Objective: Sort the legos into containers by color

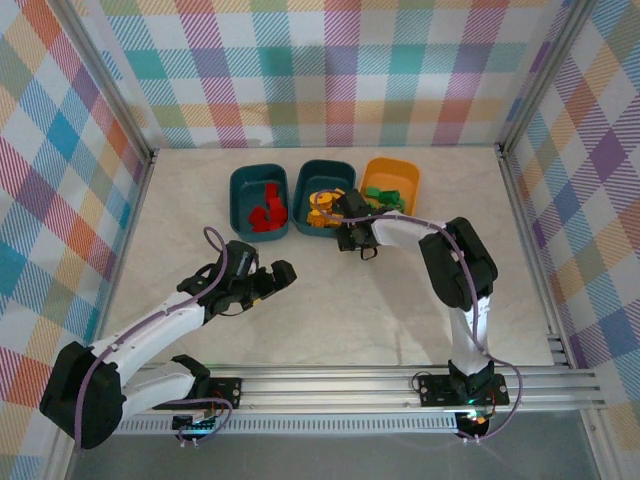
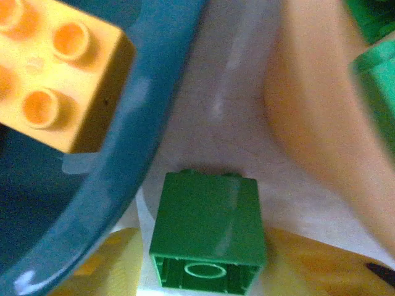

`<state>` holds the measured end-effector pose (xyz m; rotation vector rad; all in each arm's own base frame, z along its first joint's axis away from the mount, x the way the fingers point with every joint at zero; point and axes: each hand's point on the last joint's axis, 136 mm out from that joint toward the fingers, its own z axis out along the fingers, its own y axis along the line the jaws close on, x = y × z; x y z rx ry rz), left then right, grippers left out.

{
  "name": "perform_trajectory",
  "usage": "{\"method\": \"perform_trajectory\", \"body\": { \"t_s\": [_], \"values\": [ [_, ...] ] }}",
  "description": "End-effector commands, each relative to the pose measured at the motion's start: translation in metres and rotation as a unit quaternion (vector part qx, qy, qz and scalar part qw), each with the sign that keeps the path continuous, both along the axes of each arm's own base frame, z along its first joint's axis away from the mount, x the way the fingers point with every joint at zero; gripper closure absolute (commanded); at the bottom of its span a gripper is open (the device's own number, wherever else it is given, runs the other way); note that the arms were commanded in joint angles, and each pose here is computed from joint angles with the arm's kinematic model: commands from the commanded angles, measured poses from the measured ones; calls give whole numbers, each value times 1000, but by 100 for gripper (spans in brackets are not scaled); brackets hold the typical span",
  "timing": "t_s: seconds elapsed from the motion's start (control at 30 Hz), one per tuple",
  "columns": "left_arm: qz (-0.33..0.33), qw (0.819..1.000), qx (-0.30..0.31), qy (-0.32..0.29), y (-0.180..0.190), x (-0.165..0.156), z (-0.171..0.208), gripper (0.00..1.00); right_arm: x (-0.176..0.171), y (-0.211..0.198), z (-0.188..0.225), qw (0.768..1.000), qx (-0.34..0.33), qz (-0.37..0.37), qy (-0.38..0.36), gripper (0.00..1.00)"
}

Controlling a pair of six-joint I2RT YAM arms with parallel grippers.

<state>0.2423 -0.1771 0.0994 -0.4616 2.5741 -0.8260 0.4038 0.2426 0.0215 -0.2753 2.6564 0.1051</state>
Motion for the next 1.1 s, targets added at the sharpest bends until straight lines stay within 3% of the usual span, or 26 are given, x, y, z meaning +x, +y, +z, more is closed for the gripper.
{"method": "perform_trajectory", "body": {
  "t_s": [0.0, 0.13, 0.43, 0.6, 0.73, 0.8, 0.9, 1.07],
  "values": [
    [7, 1000, 7, 5, 4, 1, -2, 0, 9, 9, 4, 1000, 18, 16, -11, 63],
    [8, 1000, 10, 6, 5, 2, -3, 0, 5, 8, 19, 999, 34, 12, -30, 72],
    [19, 999, 25, -12, 14, 15, 20, 0, -6, -8, 95, 994, 61, 1, -88, 74],
    [92, 996, 3, -11, 39, 59, 55, 0, 26, -41, 91, 994, 77, -58, -56, 74],
    [121, 992, 24, -2, 62, 95, 72, 0, 52, -48, 89, 994, 81, -67, -39, 71],
    [128, 991, 33, 7, 73, 111, 77, 0, 64, -49, 88, 994, 82, -65, -31, 65],
    [144, 987, 69, 11, 95, 129, 80, 2, 74, -55, 93, 994, 69, -75, -26, 44],
    [181, 972, 145, 28, 143, 151, 74, 14, 74, -77, 120, 992, 55, -94, -70, 35]
  ]
}}
